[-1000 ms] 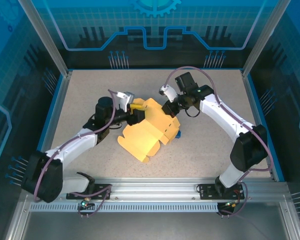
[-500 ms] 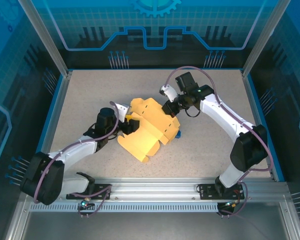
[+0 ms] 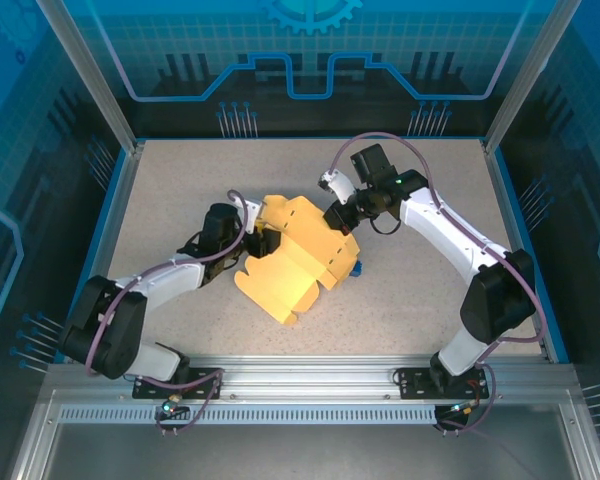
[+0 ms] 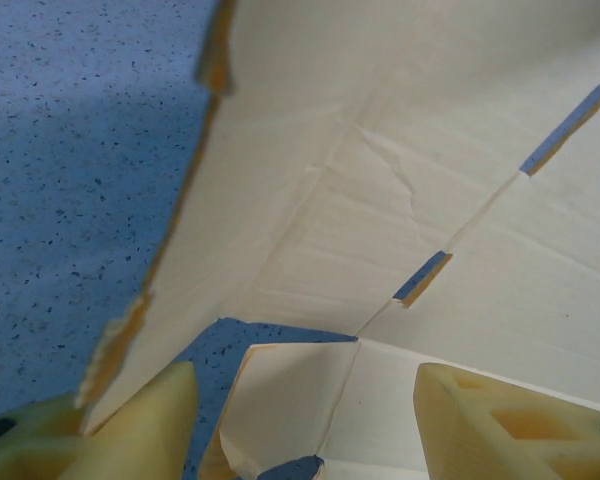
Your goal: Fold the paper box
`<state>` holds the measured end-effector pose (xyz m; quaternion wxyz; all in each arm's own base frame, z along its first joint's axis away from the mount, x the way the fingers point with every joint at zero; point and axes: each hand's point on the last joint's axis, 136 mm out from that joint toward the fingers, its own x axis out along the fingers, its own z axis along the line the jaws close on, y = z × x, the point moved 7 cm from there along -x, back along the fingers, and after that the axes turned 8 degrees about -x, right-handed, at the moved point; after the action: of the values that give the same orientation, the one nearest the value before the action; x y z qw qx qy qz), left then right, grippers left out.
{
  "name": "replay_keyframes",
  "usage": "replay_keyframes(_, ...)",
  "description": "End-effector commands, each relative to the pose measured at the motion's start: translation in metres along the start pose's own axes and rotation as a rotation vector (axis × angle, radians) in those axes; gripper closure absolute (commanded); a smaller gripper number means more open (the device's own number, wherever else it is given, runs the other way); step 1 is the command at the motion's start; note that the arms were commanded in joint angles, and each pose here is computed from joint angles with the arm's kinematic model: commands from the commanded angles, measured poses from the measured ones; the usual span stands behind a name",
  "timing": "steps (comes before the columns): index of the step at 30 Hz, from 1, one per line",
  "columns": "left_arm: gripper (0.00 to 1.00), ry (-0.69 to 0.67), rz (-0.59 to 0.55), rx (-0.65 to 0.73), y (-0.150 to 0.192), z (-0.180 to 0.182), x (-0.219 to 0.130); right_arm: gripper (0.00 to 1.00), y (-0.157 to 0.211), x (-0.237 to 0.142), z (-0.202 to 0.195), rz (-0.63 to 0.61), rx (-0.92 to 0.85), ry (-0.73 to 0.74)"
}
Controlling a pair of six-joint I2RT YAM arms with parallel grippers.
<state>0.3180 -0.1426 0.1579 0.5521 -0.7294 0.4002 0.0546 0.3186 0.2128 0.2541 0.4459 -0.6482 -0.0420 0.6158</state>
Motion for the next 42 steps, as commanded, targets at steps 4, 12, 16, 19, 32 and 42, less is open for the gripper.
replay_keyframes(4,0.47,0.145,0.024,-0.001,-0.003,-0.014,0.002,1.00,0.000,0.001,-0.002,-0.005,0.030,-0.018)
replay_keyframes(12,0.54,0.329,0.006,-0.030,0.006,-0.032,-0.012,1.00,0.001,0.002,-0.006,-0.010,0.053,-0.007)
replay_keyframes(16,0.54,0.351,-0.006,-0.039,0.012,-0.032,-0.014,1.00,0.001,0.002,-0.007,-0.014,0.062,-0.005)
replay_keyframes(19,0.54,0.362,-0.002,-0.034,0.017,-0.035,-0.013,1.00,0.001,0.002,-0.009,-0.016,0.071,-0.005)
replay_keyframes(32,0.50,0.302,0.002,-0.023,0.023,-0.034,-0.004,1.00,0.008,0.003,-0.007,0.009,0.057,0.012)
replay_keyframes(42,0.45,0.269,-0.064,-0.028,0.010,-0.036,-0.030,1.00,0.009,0.010,0.000,0.144,-0.089,0.251)
